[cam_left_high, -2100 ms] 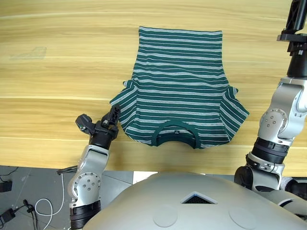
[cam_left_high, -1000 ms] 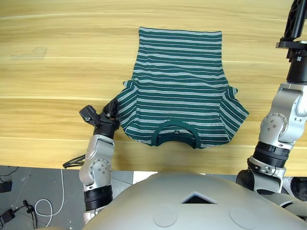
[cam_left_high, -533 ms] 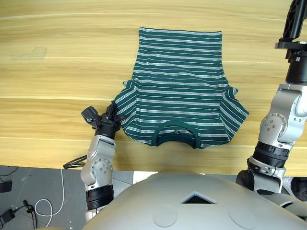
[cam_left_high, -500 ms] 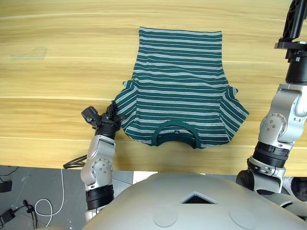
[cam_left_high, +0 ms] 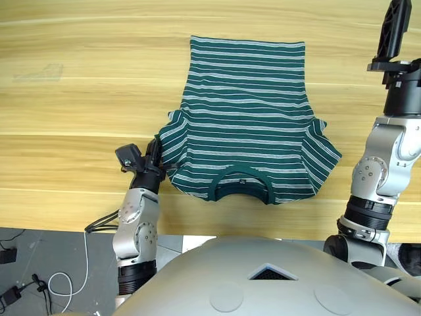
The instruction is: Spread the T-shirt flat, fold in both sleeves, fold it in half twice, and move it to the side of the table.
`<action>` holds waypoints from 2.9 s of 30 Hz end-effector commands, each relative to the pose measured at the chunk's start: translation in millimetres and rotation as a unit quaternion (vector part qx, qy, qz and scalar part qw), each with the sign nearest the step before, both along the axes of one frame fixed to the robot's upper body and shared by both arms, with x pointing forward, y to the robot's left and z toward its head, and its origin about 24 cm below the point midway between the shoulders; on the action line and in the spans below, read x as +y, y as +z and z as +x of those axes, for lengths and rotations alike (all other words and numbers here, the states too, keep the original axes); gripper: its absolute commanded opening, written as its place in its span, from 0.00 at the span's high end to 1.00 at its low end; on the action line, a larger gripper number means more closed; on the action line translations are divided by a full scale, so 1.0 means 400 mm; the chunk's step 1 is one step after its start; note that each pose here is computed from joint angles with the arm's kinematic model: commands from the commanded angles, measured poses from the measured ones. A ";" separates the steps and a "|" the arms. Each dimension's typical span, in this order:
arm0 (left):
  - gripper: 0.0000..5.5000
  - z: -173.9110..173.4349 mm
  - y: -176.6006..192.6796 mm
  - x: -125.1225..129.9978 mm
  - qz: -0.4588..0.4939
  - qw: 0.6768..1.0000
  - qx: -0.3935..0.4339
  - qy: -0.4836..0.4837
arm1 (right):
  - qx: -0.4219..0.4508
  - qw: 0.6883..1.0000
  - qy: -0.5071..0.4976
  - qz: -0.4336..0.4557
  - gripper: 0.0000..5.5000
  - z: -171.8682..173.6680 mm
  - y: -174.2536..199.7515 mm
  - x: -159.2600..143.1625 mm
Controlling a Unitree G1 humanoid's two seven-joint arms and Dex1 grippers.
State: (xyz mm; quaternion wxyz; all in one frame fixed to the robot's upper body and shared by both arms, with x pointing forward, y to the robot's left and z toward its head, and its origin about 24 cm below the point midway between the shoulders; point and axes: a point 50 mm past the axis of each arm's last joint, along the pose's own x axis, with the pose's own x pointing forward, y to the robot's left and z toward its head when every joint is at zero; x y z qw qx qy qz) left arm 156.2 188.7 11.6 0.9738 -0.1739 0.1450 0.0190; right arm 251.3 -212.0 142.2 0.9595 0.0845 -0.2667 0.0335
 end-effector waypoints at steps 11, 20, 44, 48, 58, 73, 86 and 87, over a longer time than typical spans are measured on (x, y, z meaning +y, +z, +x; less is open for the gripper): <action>0.99 -0.013 0.037 -0.064 0.126 0.982 -0.096 -0.103 | 0.016 1.000 0.015 -0.021 0.02 0.003 -0.022 0.013; 0.99 -0.018 0.055 -0.108 0.203 0.951 -0.148 -0.181 | 0.022 0.999 0.024 -0.027 0.02 0.006 -0.030 0.023; 0.99 -0.067 -0.031 -0.174 0.319 0.866 -0.111 -0.368 | 0.028 0.999 0.017 -0.023 0.02 -0.002 -0.036 0.008; 0.99 -0.072 -0.018 -0.185 0.329 0.847 -0.133 -0.397 | 0.027 0.999 0.017 -0.023 0.02 0.000 -0.037 0.012; 0.69 -0.056 -0.015 -0.170 0.326 0.857 -0.123 -0.380 | 0.029 0.999 0.016 -0.024 0.02 0.003 -0.041 0.013; 0.27 -0.077 0.349 -0.052 -0.050 0.899 -0.322 -0.292 | 0.288 0.922 0.242 0.086 0.02 -0.172 -0.160 -0.119; 0.22 -0.078 0.322 0.182 0.127 0.968 -0.210 0.058 | 0.513 0.791 0.321 0.089 0.02 -0.282 -0.242 -0.192; 0.22 -0.078 0.321 0.181 0.129 0.968 -0.209 0.058 | 0.520 0.789 0.316 0.081 0.02 -0.279 -0.246 -0.195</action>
